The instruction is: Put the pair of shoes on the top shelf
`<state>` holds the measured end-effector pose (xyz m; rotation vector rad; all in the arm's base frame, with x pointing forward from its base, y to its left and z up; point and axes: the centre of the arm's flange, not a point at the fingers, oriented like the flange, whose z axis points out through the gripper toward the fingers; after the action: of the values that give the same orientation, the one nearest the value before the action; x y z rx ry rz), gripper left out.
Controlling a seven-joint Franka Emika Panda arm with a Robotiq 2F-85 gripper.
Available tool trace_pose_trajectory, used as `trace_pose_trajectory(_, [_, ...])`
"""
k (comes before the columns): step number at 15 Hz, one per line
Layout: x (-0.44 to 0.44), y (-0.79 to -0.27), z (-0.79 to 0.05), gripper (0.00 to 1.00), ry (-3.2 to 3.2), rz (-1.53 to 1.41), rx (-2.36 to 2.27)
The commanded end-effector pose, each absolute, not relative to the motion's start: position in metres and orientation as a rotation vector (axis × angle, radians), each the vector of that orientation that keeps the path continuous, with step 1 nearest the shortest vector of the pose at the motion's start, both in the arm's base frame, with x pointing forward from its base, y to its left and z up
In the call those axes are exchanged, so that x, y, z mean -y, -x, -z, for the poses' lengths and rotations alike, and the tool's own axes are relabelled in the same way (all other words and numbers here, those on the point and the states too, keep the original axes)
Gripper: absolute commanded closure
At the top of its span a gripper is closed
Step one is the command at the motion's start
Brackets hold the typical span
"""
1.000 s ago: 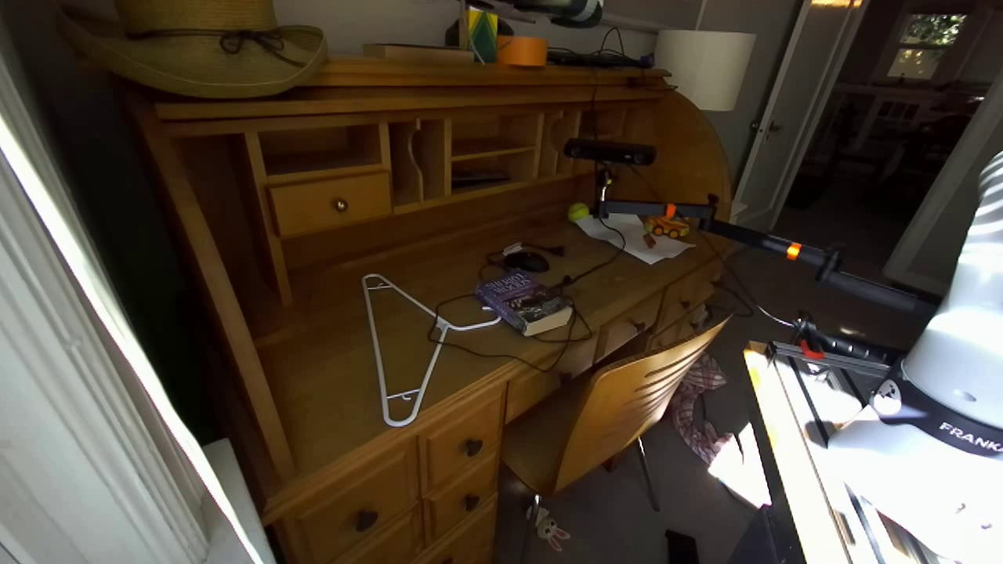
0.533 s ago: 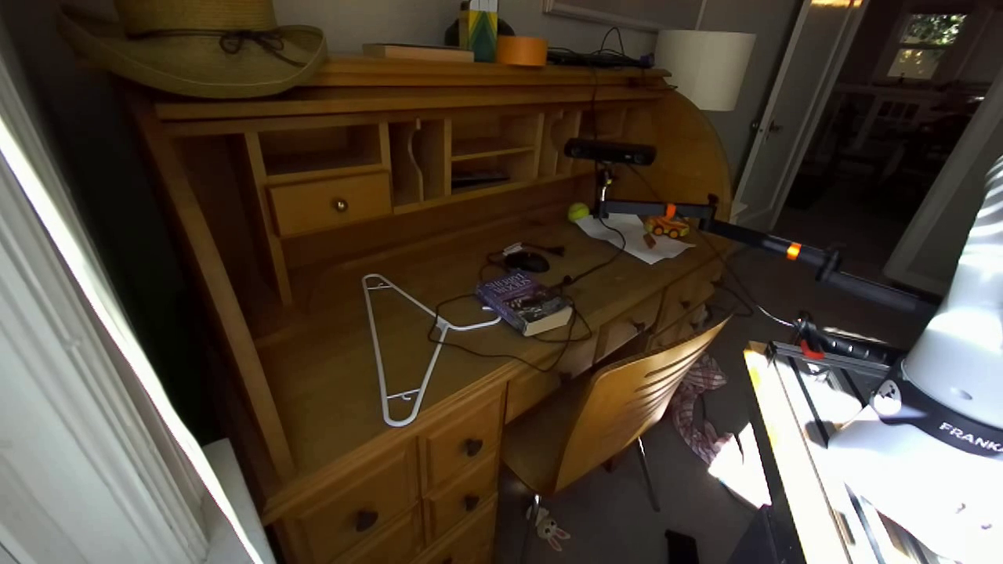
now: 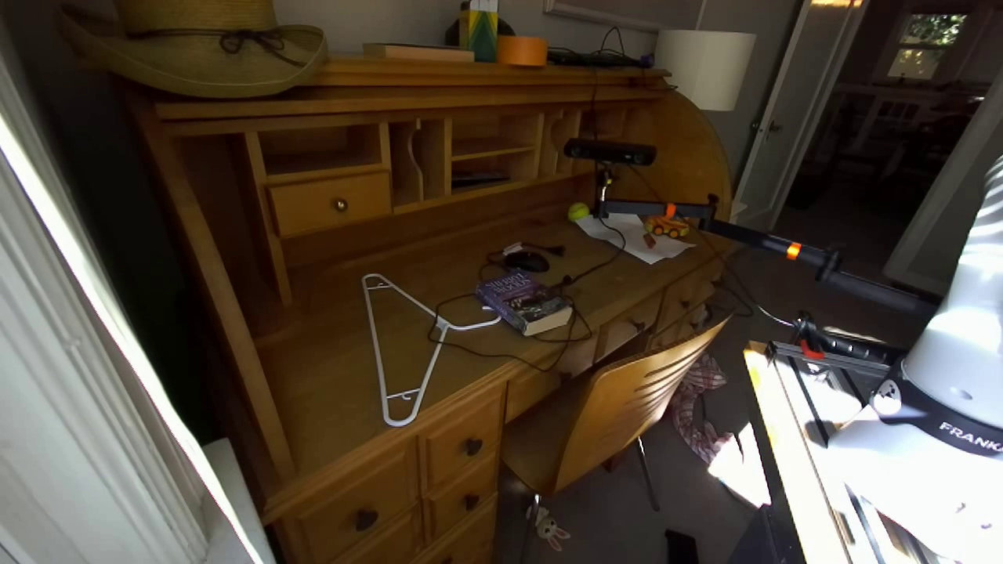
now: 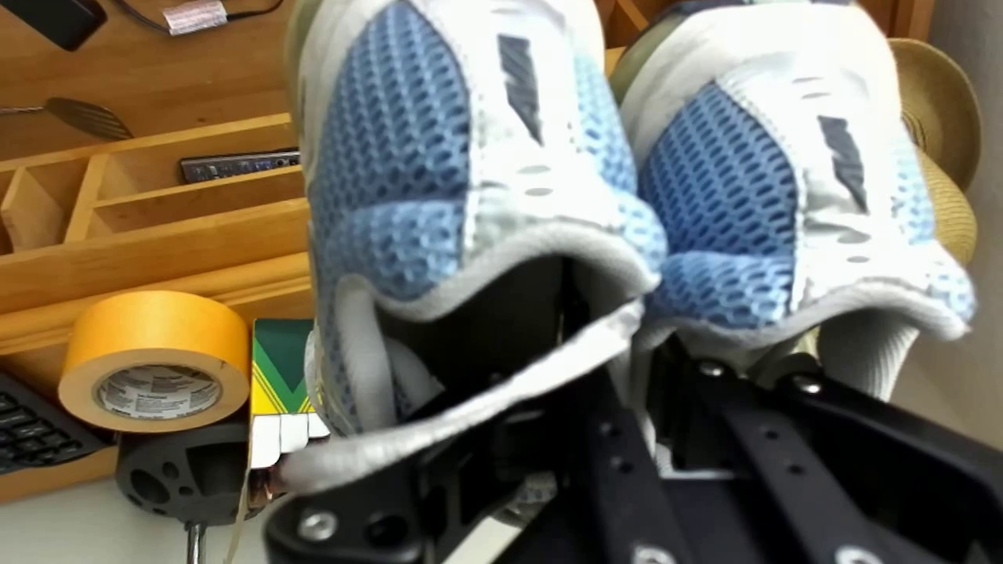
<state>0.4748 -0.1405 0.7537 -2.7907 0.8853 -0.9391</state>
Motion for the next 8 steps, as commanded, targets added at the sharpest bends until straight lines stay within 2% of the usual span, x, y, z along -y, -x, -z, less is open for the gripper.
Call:
trace_pose_trajectory(1, [0.142,-0.485,-0.751,0.96,2.797,0.944,-0.902])
trace_pose_trajectory(8, [0.161,-0.566,-0.763,0.96,2.814,1.062,-0.897])
